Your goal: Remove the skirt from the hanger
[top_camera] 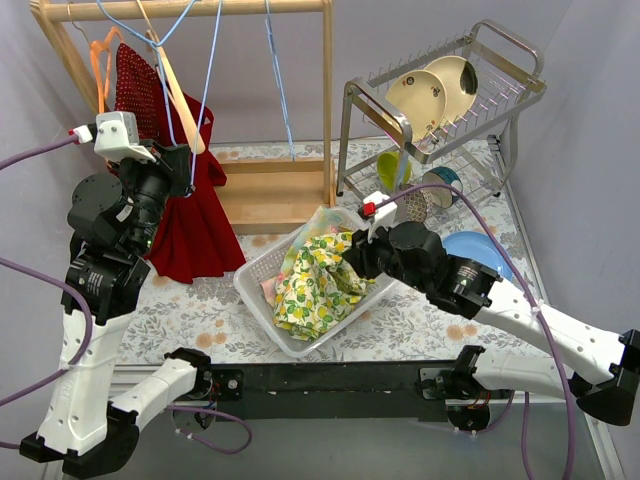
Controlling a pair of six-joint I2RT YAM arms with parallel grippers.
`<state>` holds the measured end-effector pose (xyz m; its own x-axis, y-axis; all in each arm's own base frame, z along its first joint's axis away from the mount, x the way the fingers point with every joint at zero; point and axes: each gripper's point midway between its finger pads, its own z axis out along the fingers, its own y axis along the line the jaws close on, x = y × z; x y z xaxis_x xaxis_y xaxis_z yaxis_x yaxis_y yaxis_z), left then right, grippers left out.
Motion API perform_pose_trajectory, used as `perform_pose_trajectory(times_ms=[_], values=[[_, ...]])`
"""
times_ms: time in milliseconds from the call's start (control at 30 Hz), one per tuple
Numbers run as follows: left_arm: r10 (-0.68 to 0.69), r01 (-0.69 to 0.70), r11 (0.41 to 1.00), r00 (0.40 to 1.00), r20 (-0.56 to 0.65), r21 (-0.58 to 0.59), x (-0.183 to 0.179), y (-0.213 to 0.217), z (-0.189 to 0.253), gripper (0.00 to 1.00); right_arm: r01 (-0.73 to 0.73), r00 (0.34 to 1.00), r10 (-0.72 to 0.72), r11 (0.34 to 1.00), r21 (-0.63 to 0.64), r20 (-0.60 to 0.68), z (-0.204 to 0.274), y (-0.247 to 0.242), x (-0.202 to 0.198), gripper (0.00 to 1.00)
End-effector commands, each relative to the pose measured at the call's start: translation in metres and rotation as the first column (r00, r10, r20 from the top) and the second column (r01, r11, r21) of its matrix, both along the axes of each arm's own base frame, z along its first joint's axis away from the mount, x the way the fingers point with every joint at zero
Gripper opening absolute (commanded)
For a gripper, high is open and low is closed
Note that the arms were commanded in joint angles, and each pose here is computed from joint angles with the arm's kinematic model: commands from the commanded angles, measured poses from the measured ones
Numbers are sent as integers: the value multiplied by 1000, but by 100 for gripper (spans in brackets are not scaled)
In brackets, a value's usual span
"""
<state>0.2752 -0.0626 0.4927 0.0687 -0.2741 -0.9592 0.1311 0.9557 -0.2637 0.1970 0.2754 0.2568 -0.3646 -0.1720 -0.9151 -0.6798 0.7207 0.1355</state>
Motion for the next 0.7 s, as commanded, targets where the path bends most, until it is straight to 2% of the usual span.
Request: perform_pose_trajectory(times_ms=[0,67,167,267,367,500,567,667], values=[[14,-14,1000,1000,-16,-2,-2,3,-6,0,-86,994,77,991,105,83,37,30,5,35],[-2,2,1000,1000,-24,-7,-2,0,-12,0,-100,988,79,983,155,136,37,46,14,34],[-5,5,1000,1000,-25,-7,-2,-1,-17,0,-109,992,94,979,175,90,6,68,21,32],[12,-11,1000,999,-53,16,2,2,-25,0,-42,997,49,993,106,-66,-64,77,27,29],[22,-19,999,996,-85,32,4,3,-34,0,45,984,-36,998,46,-177,-125,63,24,28],[33,-30,999,995,-96,36,-2,7,-39,0,71,959,-78,997,-35,-272,-175,58,18,27],[39,-36,999,996,-83,32,-7,10,-36,0,66,952,-83,996,-66,-294,-183,58,17,27],[41,-37,999,995,-96,38,-11,11,-35,0,62,955,-76,996,-58,-288,-169,59,17,29]])
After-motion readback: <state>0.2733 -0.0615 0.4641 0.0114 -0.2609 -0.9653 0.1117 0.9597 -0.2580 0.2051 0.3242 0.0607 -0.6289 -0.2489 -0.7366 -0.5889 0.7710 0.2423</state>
